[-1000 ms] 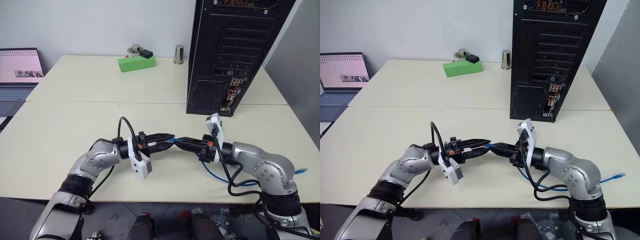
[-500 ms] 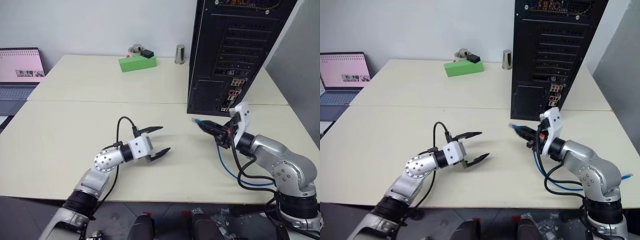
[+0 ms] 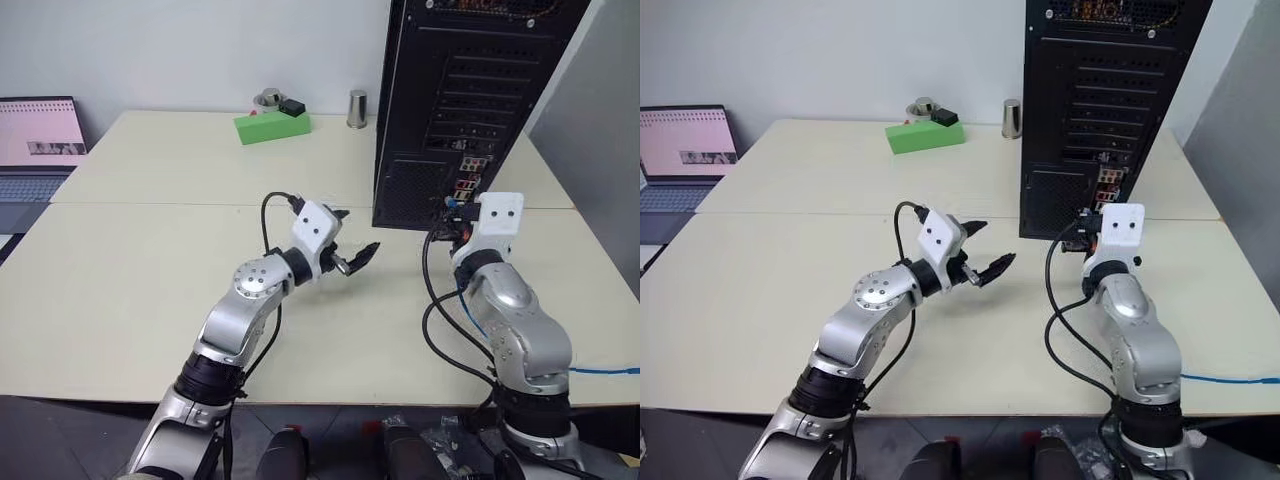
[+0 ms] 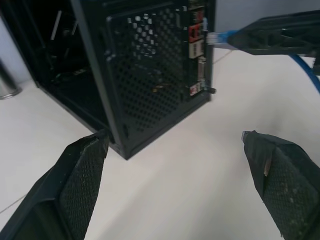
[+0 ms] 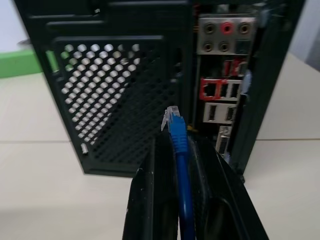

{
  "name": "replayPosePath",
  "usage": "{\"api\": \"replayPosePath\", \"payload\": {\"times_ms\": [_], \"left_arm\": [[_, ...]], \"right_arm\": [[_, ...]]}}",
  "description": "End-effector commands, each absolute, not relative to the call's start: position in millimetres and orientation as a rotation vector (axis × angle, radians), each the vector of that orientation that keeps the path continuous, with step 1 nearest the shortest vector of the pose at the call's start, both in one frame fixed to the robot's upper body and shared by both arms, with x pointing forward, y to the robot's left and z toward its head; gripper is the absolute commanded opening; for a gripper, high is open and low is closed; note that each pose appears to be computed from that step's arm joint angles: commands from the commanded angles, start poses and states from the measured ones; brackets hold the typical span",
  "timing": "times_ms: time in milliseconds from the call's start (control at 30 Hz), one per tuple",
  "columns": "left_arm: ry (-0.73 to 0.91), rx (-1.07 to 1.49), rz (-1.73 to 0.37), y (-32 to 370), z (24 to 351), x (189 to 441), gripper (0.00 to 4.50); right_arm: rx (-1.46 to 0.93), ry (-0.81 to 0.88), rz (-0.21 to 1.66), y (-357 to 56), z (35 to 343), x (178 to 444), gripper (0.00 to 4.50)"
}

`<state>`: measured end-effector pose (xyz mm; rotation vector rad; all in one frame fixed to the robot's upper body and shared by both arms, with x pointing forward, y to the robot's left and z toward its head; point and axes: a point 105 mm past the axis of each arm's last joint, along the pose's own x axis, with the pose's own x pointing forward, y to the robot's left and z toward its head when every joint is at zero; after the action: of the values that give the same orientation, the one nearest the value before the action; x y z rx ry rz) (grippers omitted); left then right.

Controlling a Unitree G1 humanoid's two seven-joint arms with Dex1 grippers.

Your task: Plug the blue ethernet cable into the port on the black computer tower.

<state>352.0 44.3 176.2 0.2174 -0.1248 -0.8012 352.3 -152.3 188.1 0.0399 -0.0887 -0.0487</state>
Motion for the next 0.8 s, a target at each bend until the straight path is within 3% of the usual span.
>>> {"api": "replayPosePath", "payload": {"times_ms": [33,400,800], "left_arm": [[-0.185,0.203,-0.778,40,200,356,4.5],[-0.213,0.234,-0.964,21,204,341,4.5],[-0.265,0.253,-0.975,24,214,347,4.5]], "right_arm": [[0.052,-0.186,-0.115,-153,209,354,0.02],[0.108,-0.202,-0.167,-154,208,369,0.02],[0.133,-0.213,-0.187,-158,210,381,0.02]]}}
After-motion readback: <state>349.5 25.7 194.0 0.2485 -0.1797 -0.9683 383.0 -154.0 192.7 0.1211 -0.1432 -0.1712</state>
